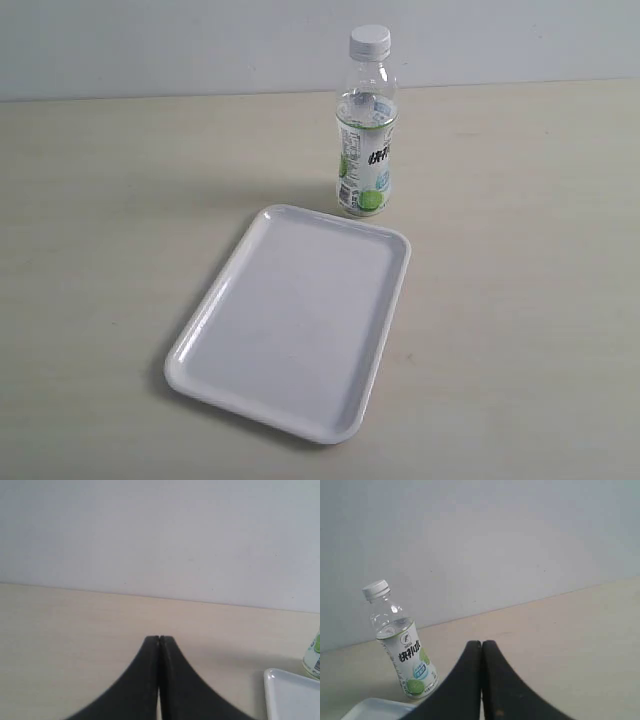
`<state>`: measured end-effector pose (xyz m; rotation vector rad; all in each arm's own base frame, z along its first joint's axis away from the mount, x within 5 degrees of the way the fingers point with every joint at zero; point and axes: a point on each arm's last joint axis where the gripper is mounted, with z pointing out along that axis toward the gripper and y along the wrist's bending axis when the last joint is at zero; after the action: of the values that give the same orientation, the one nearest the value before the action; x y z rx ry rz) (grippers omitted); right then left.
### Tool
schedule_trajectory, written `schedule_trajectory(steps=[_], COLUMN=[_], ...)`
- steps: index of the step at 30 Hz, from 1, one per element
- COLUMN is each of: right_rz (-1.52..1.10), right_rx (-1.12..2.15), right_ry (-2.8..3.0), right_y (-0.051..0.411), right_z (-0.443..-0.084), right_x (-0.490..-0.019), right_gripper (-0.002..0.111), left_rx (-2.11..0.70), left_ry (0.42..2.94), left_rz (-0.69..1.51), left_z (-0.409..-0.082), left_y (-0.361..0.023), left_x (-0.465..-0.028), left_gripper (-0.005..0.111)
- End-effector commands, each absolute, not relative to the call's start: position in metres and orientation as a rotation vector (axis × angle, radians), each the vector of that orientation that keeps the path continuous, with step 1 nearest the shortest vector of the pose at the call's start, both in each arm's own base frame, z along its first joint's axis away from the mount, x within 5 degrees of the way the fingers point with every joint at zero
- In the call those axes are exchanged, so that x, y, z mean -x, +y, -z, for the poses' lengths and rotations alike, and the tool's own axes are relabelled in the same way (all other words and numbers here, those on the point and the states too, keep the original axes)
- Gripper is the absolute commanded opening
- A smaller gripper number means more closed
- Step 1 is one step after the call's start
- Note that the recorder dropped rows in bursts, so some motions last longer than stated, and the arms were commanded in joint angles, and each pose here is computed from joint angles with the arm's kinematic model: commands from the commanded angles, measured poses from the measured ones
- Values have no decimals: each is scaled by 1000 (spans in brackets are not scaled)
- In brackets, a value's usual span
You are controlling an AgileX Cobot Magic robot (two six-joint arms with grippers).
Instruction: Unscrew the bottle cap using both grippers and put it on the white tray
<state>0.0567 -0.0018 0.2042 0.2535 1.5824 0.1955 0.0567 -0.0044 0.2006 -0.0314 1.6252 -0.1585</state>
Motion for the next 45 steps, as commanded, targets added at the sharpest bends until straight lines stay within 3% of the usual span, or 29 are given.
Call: schedule_trajectory(steps=[1,45], right_rz=[-197,-197], right_rx=[-252,-252], right_ry=[1578,1578], right_y=[-2,-2], right_z=[-203,-203], right_x=[-56,-56], right_gripper=[0,0], left_rx=[33,16], left_ry=[1618,1613], left_rz=[155,139], left_z=[-201,-202], left_y=[-4,-4], left_x=[-56,-56], left_gripper=[0,0])
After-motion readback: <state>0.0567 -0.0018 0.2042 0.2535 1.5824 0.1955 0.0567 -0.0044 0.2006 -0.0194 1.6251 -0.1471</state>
